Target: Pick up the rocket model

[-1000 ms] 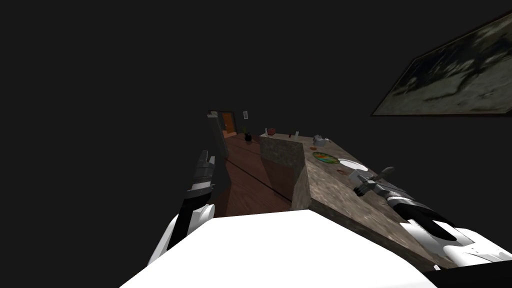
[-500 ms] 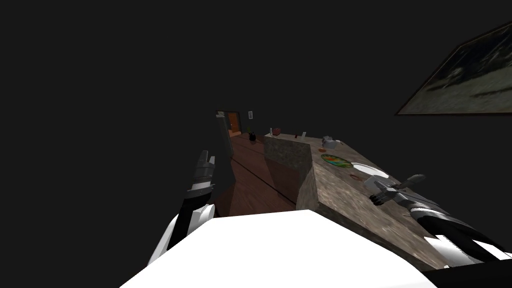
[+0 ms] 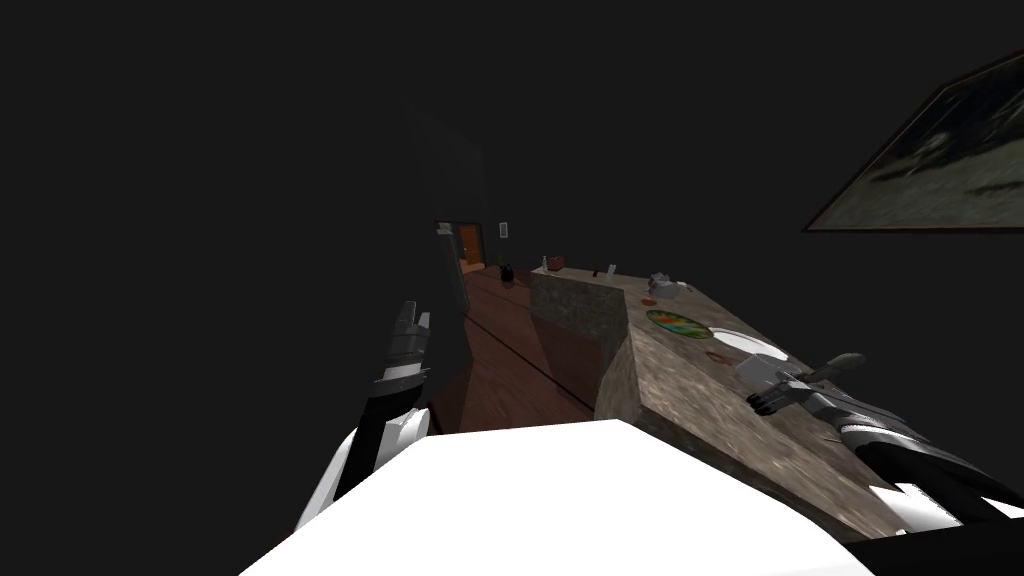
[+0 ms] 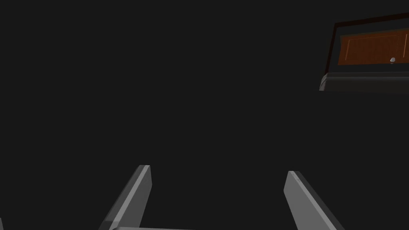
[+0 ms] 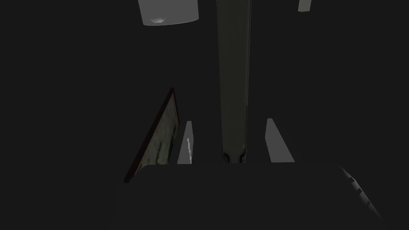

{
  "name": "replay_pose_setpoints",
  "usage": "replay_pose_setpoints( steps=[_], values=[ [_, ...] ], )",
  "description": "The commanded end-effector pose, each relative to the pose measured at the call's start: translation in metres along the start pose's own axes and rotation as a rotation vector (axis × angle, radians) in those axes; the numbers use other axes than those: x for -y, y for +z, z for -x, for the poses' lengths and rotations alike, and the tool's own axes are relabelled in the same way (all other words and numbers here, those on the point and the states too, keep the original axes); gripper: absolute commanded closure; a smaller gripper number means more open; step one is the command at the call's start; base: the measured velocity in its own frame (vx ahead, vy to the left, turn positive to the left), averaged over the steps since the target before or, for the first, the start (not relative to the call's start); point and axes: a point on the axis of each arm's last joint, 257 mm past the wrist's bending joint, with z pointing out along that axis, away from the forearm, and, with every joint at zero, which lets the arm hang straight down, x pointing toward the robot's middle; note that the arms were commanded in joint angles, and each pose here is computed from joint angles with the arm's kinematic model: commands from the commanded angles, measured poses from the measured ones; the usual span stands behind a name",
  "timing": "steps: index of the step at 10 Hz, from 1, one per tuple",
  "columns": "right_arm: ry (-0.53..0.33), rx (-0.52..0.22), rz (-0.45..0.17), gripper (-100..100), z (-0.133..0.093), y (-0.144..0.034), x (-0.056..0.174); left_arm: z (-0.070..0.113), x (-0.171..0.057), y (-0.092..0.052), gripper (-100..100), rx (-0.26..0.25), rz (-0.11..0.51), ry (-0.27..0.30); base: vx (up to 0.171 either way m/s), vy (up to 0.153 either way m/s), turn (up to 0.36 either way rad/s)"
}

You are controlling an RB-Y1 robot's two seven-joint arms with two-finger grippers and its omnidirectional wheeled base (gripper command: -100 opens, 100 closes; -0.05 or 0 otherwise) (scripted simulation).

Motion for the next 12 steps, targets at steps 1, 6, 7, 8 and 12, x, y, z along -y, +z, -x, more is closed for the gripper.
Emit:
replay_pose_setpoints(
  steps=[1, 6, 7, 8, 12],
  values=[
    [0.000, 0.000, 0.000, 100, 0.000, 0.000, 0.000, 0.000, 0.000, 0.000, 0, 0.000, 0.000, 0.000, 0.000, 0.000, 0.000],
    [-0.011, -0.028, 0.033, 100, -0.012, 0.008, -0.024, 0.000, 0.000, 0.000, 0, 0.000, 0.000, 0.000, 0.004, -0.009, -0.062],
    [-0.012, -0.019, 0.042, 100, -0.008, 0.010, -0.028, 0.000, 0.000, 0.000, 0, 0.000, 0.000, 0.000, 0.026, -0.044, -0.207],
    [-0.012, -0.019, 0.042, 100, -0.008, 0.010, -0.028, 0.000, 0.000, 0.000, 0, 0.000, 0.000, 0.000, 0.012, -0.022, -0.009],
    [-0.030, -0.074, 0.105, 100, -0.035, 0.018, -0.079, 0.000, 0.000, 0.000, 0, 0.000, 0.000, 0.000, 0.022, -0.038, -0.186]
  ],
)
